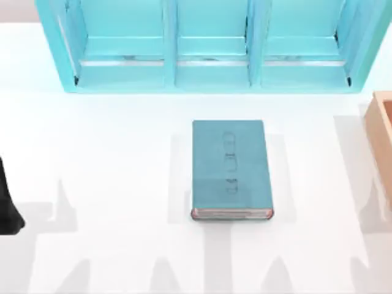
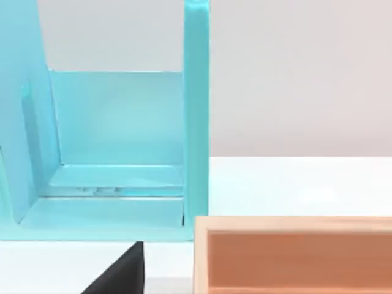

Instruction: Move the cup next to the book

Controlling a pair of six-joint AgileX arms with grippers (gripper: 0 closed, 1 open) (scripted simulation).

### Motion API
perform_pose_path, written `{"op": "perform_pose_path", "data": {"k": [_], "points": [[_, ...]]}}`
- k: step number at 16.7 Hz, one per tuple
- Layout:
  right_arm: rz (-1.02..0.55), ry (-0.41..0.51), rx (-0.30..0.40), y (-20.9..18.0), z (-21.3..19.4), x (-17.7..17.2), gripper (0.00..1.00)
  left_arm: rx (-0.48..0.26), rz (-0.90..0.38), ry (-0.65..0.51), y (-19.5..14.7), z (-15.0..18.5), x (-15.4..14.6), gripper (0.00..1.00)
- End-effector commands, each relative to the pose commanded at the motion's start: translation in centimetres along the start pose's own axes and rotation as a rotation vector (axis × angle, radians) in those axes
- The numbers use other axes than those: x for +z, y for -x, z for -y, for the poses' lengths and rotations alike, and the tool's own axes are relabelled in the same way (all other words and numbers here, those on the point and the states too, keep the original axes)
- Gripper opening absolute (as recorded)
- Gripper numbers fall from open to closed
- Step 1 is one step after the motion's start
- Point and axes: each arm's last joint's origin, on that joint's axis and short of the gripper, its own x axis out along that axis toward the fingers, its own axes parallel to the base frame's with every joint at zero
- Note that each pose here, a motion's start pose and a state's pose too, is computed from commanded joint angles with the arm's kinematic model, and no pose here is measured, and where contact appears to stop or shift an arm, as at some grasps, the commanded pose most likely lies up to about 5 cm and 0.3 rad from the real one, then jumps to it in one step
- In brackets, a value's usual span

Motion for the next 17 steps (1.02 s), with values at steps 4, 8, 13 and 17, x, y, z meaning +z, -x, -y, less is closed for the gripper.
{"op": "perform_pose_path", "data": {"k": [4,8,13,17], "points": [[0.000,0.000,0.000,0.0,0.0,0.0,1.00,0.004,-0.021,-0.030,0.0,0.0,0.5,1.00],[0.000,0.000,0.000,0.0,0.0,0.0,1.00,0.014,-0.166,-0.214,-0.6,-0.2,3.1,1.00],[0.000,0.000,0.000,0.0,0.0,0.0,1.00,-0.073,-0.548,-0.640,-3.8,-1.4,6.3,1.00],[0.000,0.000,0.000,0.0,0.0,0.0,1.00,-0.347,-0.919,-0.989,-7.8,-3.6,6.5,1.00]]}}
